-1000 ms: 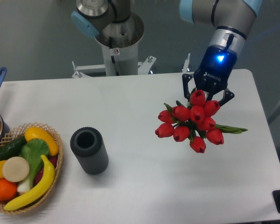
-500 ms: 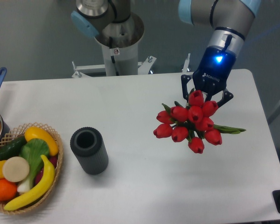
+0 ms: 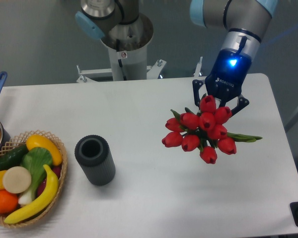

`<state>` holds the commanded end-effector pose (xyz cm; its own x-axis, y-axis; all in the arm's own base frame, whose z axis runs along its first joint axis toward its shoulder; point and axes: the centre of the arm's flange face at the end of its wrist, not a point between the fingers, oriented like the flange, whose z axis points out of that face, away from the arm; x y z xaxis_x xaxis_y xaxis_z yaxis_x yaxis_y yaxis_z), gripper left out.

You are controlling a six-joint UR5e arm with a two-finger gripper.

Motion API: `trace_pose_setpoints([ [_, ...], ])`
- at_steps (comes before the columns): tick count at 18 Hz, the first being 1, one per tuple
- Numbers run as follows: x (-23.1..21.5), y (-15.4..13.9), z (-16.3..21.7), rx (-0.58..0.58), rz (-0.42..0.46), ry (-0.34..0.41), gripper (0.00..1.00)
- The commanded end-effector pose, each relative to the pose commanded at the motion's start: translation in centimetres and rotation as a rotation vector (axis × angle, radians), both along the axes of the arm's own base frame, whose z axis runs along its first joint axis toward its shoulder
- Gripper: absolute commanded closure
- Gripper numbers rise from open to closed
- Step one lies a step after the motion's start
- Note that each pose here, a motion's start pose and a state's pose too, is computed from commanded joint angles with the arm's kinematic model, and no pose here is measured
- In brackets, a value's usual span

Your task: Insert the flowers into the vase

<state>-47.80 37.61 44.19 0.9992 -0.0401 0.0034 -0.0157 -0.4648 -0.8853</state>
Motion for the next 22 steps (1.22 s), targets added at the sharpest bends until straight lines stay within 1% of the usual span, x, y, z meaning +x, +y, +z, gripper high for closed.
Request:
trace_pose_setpoints([
  [3, 1.5, 2.9, 1.2, 0.014, -0.058, 0.034, 0.69],
  [4, 2.1, 4.0, 1.6, 0.033, -0.086, 0.04, 0.69],
  [6, 3.1, 5.0, 2.4, 0.096, -0.134, 0.042, 0.69],
  [9, 4.4, 5.3, 2.9, 0.215, -0.206, -0.011, 0.69],
  [12, 7.2, 7.0, 3.1, 0.287, -0.289, -0.056, 0.69],
  [16, 9.9, 8.1, 3.7, 0.397, -0.384, -0.12, 0.69],
  [19, 13.7, 9.0, 3.6, 0.397, -0.434, -0.136, 0.7],
  [20, 14.5, 9.2, 3.2, 0.397, -0.446, -0.135, 0.7],
  [22, 16.1, 10.6, 3.5, 0.404, -0.49, -0.12, 0.7],
])
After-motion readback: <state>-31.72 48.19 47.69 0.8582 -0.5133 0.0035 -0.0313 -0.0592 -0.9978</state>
